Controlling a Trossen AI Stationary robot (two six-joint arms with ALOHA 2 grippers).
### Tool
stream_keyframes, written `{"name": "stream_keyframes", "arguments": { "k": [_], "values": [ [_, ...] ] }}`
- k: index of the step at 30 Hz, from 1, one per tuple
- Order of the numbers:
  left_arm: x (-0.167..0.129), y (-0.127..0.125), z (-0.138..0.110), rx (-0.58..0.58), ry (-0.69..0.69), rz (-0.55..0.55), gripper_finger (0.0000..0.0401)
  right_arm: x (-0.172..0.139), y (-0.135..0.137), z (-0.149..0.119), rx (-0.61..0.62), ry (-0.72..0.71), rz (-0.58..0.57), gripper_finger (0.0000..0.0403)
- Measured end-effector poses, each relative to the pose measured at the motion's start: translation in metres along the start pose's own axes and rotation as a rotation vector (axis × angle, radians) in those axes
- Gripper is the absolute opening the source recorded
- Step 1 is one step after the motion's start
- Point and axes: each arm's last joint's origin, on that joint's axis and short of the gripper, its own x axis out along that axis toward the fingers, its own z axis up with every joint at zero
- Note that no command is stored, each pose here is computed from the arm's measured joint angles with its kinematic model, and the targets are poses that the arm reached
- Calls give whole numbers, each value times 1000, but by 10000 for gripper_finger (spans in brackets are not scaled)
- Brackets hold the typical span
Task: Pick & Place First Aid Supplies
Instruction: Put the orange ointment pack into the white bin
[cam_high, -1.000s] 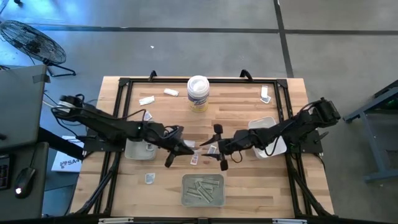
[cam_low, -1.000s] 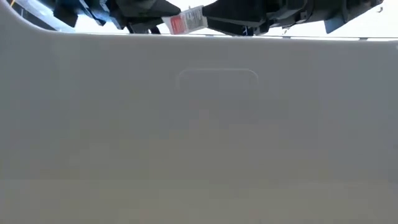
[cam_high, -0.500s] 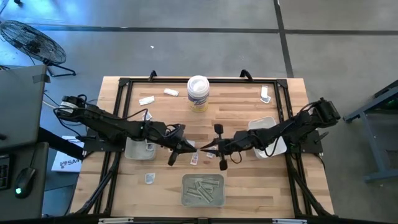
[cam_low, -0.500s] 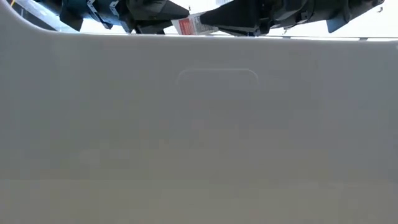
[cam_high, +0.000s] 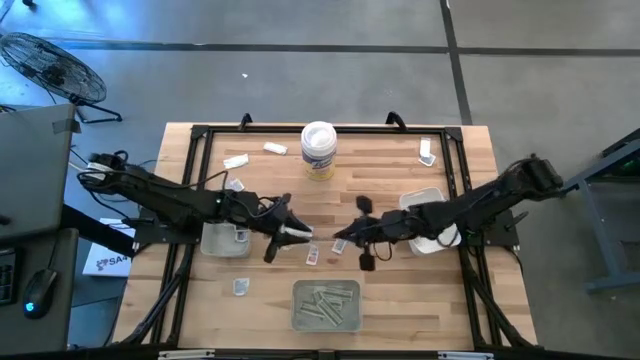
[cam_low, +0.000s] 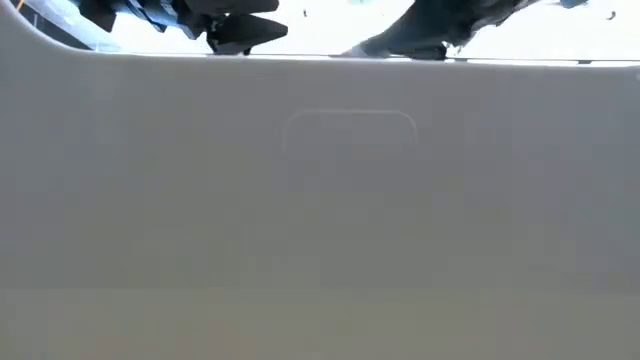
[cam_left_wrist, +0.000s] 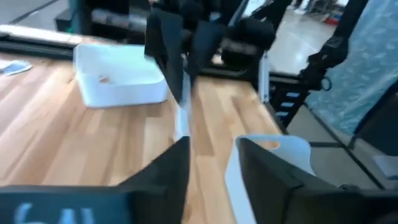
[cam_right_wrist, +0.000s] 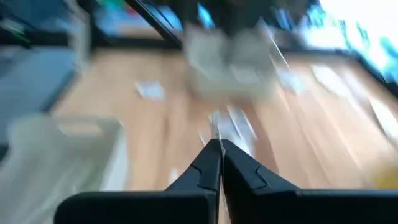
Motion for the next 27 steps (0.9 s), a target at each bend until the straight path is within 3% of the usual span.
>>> {"name": "stream_keyframes", "arguments": {
  "k": [6,12,16,21,27],
  "values": [
    [-17,1,-2,-1,99,70,191,-63,-24,-8,286,379,-216,4],
    [-15,5,-9,7,145,171,195,-110,-49,-31,690,646,-546,4],
    [-14,7,-11,37,157,215,195,-124,-56,-41,795,759,-698,2],
    [-12,7,-14,38,170,213,195,-124,-62,-58,881,877,-704,4],
    [-11,7,-14,38,175,213,195,-112,-67,-87,878,940,-557,3]
  ]
}}
